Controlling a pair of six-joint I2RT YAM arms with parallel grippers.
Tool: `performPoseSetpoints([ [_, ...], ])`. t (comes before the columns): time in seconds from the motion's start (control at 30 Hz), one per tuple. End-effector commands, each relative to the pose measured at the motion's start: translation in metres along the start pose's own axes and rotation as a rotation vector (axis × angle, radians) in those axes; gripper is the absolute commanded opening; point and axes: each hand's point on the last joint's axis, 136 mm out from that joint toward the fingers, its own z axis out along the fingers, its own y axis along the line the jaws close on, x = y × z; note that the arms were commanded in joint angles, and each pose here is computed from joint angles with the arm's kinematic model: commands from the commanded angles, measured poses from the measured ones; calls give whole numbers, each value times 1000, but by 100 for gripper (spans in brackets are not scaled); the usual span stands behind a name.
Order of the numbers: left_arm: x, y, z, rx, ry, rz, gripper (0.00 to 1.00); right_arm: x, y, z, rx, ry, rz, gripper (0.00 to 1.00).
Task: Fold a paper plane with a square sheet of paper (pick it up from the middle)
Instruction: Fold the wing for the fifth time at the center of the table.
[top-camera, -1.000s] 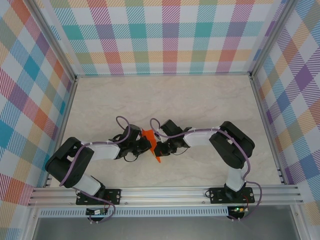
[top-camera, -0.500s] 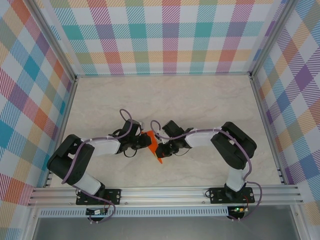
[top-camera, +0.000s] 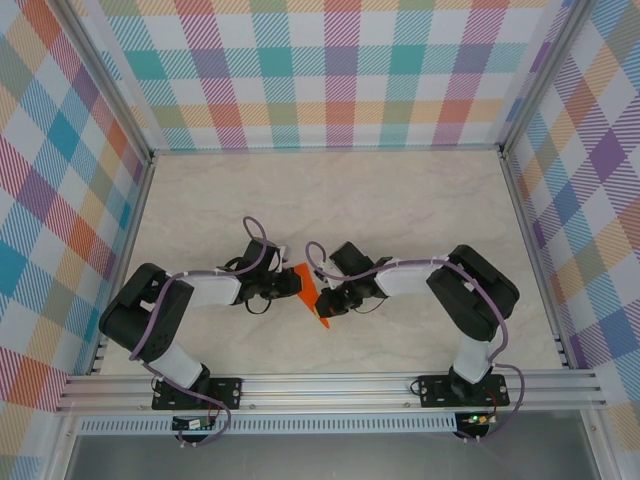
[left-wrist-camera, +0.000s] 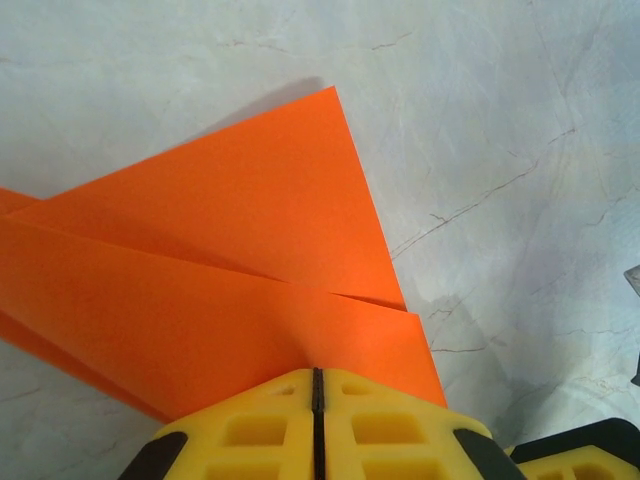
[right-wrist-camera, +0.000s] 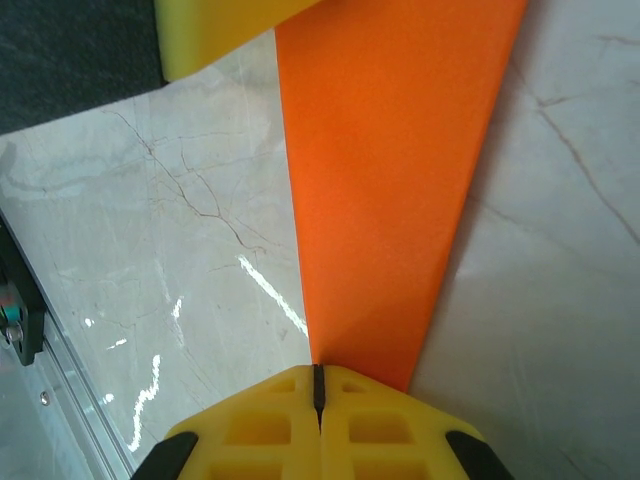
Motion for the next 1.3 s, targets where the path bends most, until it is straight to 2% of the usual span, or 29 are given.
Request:
performPoseSetpoints([
  [0.0,-4,37,2,-131,-9,-5,8,79,-56,-1,197,235,158,0],
  [0.23,-19,56,-2,-174,-40,-42,8,87,-63,-7,208,249,182,0],
  [0.5,-37,86,-12,-242,-121,-151,8,92,-69,-8,214,259,199,0],
  [0.7,-58,99,-23,-239,-174,-234,9,93,-71,-7,215,263,205,0],
  [0.97,-83,58,-45,-119,-210,-210,11,90,-68,-7,203,258,212,0],
  [1.07,-76,42,-55,-122,-230,-195,12,89,-66,-7,195,257,218,0],
  [1.17,-68,30,-71,-151,-299,-179,12,88,-66,-6,194,260,223,0],
  [1.27,-56,10,-83,-94,-346,-172,13,88,-66,-5,193,264,229,0],
])
